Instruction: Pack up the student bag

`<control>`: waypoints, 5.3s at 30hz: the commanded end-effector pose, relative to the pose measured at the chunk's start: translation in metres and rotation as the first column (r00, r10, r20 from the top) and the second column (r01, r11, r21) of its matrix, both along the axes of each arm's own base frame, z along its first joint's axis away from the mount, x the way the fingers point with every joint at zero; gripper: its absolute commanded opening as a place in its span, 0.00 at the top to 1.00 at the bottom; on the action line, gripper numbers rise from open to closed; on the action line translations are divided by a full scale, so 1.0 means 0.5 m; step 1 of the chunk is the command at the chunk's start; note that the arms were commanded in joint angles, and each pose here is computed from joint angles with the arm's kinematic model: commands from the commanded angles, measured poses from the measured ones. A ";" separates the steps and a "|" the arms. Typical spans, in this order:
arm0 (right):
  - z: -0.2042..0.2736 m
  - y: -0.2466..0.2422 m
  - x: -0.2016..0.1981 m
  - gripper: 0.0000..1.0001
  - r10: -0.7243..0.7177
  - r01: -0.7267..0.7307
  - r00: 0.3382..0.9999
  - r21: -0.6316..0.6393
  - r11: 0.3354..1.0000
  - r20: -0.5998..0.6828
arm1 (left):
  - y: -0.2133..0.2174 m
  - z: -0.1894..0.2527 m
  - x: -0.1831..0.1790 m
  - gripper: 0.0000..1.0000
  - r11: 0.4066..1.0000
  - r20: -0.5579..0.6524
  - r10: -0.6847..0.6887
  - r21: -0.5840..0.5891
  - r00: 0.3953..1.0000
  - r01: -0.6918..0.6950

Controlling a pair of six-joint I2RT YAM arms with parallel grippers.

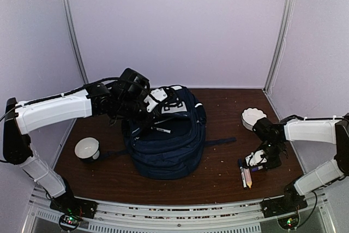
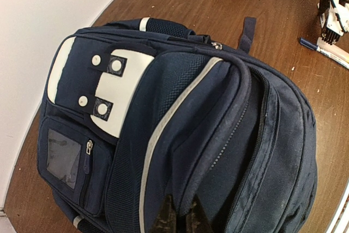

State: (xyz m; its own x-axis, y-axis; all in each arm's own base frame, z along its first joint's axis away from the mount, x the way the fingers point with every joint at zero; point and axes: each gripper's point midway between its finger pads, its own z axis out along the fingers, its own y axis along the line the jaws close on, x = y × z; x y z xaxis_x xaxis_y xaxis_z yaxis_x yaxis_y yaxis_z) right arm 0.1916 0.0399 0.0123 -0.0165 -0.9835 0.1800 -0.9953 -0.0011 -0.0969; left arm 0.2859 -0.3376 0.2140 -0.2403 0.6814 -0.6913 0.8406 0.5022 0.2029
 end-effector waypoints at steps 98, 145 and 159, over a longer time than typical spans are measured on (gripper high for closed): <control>0.282 0.799 0.188 0.68 0.139 -0.482 0.704 0.325 0.814 0.697 | -0.030 0.088 -0.005 1.00 0.986 0.017 -0.042 -0.163 0.999 0.044; 0.096 0.167 -0.058 0.55 -0.223 0.198 0.972 0.269 0.943 0.069 | -0.028 0.069 0.008 1.00 0.992 0.020 -0.026 -0.124 0.999 0.028; 0.033 0.173 -0.035 0.44 -0.202 0.194 0.979 0.169 0.966 0.034 | -0.026 0.065 0.009 1.00 0.993 0.023 -0.025 -0.114 0.999 0.028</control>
